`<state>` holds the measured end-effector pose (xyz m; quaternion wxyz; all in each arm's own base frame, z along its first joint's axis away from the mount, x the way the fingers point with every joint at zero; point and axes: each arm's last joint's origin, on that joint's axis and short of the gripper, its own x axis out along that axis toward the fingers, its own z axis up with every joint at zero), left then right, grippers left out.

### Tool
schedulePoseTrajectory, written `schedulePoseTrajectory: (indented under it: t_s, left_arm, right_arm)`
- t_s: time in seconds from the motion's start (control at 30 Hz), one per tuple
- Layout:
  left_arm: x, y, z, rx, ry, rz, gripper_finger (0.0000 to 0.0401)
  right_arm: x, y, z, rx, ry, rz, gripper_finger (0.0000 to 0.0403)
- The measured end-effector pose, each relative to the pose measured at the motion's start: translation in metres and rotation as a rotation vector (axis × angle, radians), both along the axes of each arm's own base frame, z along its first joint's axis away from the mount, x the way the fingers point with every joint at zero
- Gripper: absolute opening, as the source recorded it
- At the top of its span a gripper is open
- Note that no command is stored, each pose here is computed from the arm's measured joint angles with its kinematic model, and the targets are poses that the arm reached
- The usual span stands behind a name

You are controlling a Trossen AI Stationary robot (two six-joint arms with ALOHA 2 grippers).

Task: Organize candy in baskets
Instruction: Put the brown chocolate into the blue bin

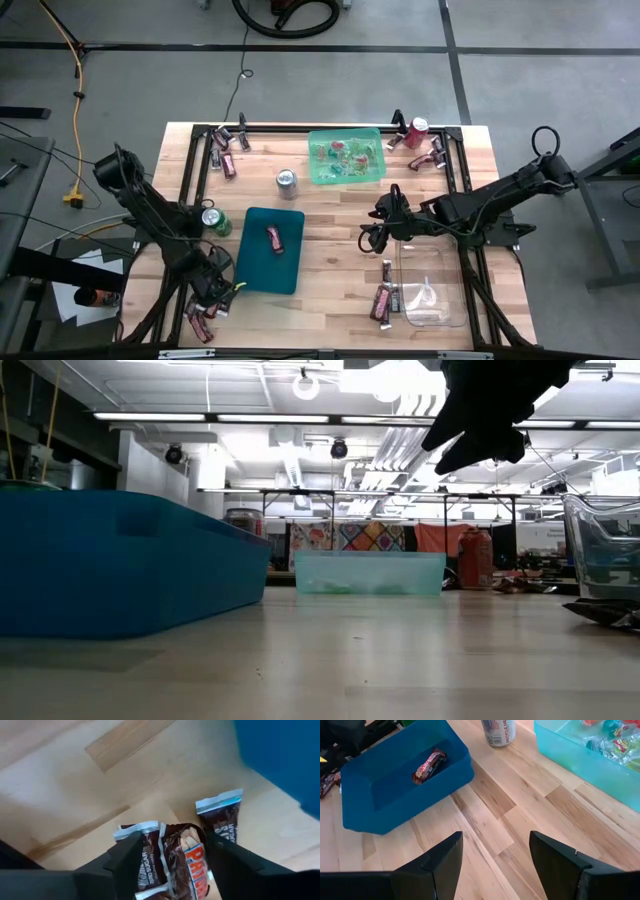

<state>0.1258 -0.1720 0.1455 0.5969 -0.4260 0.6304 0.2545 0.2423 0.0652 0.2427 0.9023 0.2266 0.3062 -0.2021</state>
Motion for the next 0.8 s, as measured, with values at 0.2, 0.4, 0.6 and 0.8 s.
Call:
schedulePoseTrajectory:
  t_s: [0.2,0.4,0.6,0.8]
  left_arm:
    - [0.001,-0.001,-0.002,-0.007,0.004,-0.001,0.011]
    - [0.0,0.0,0.024,-0.096,-0.077,-0.041,0.0015]
    - [0.004,0.013,0.07,-0.199,-0.295,-0.027,0.0006]
    - [0.031,0.045,0.124,-0.049,-0.692,0.008,0.0005]
  right_arm:
    - [0.0,0.0,0.0,0.0,0.0,0.0,0.0225]
    - [0.0,0.0,0.0,0.0,0.0,0.0,0.0225]
    - [0.0,0.001,0.0,0.015,0.006,0.017,0.0225]
    - [0.0,0.002,-0.001,0.045,0.014,0.044,0.0224]
